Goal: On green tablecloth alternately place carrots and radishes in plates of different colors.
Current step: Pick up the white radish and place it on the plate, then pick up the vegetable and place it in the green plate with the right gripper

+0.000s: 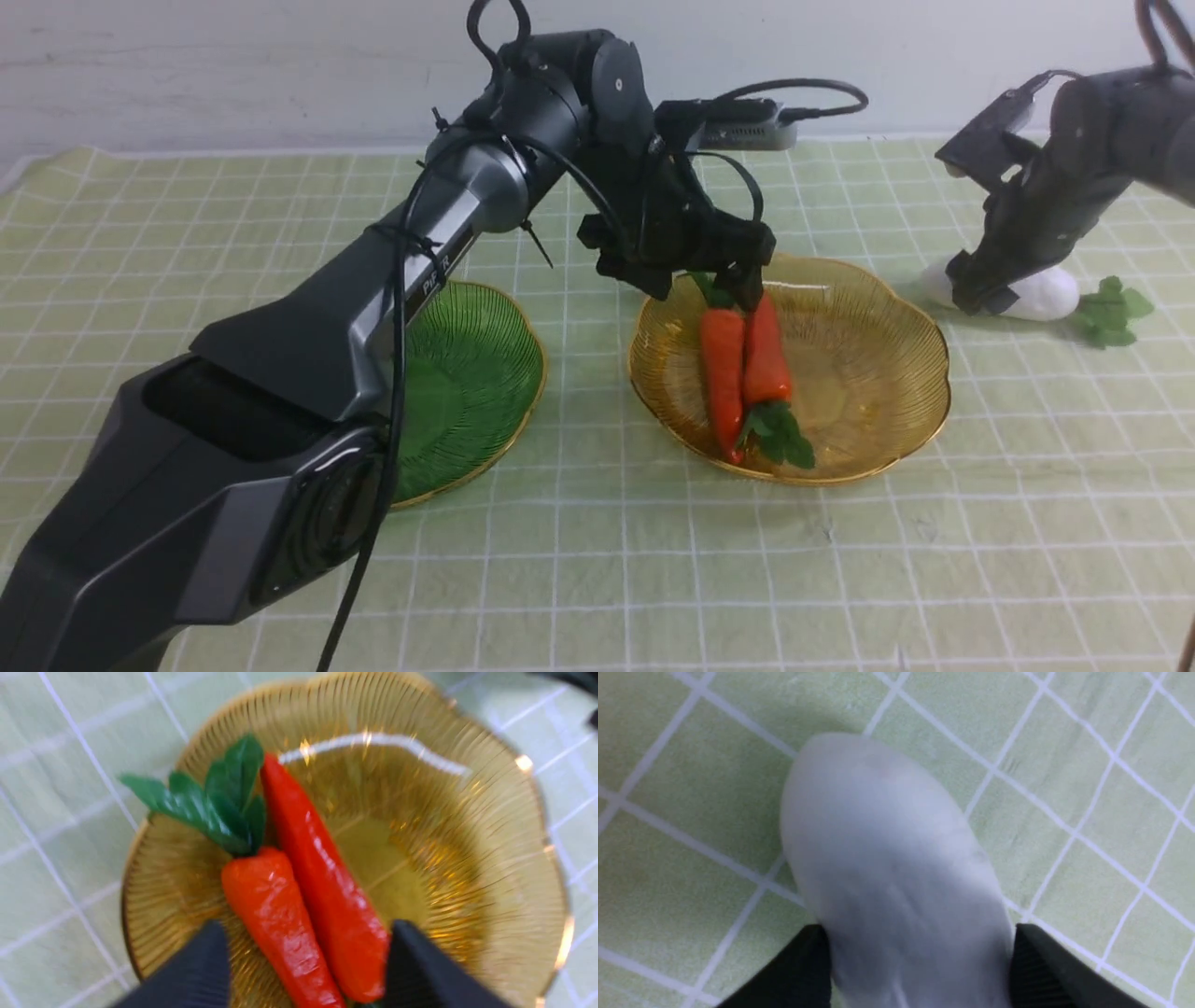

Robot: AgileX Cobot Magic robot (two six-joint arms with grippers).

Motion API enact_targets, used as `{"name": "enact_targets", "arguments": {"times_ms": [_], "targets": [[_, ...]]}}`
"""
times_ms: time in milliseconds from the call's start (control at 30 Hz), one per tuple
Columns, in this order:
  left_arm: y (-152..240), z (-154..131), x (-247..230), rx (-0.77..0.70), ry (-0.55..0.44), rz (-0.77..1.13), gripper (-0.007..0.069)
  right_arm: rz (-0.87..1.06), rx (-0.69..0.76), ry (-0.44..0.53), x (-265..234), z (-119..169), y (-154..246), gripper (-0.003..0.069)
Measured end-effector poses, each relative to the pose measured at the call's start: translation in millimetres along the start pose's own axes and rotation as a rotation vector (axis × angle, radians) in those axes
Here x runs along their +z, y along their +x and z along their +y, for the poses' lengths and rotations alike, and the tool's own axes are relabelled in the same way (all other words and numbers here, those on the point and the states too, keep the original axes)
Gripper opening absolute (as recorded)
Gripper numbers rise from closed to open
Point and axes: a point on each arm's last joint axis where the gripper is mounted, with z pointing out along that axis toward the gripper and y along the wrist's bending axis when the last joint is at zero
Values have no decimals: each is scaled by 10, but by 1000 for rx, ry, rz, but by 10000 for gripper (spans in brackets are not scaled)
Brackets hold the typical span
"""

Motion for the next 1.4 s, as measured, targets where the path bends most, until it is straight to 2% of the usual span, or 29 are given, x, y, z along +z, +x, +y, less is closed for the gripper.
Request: {"name": "enact_targets", "arguments": {"times_ms": [67,100,200,367,500,567,667,733,900,1100,1333,1400], "targets": [[-95,-88,-352,30,-3,-64,156,17,46,16,-36,-18,10,429],[-138,-136,-550,58,-6,-101,89,33,85,19,-73,-26,23,429],[-223,-279,-1196,118,-26,-219,8,65,220,26,-331,-73,47,429],[-221,-403,-1900,151,-74,-343,-8,-17,320,27,-1007,-167,-19,429],[-158,-442,-2351,169,-144,-407,-8,-149,428,-104,-1710,-53,-115,428],[-98,-456,-2581,176,-185,-432,-8,-231,478,-243,-2000,114,-211,428],[88,-461,-3005,185,-275,-458,-8,-338,507,-509,-2301,533,-459,426],[215,-443,-3174,179,-328,-453,-8,-364,489,-610,-2372,768,-589,426],[621,-419,-3474,138,-387,-414,-8,-409,450,-754,-2365,1338,-905,426],[1226,-382,-3653,60,-406,-353,-8,-418,480,-874,-1982,2091,-1254,424],[1996,-335,-3768,-24,-401,-319,-8,-425,609,-943,-1464,2582,-1443,425],[2189,-319,-3787,-45,-401,-318,-8,-419,632,-949,-1323,2655,-1454,452]]}}
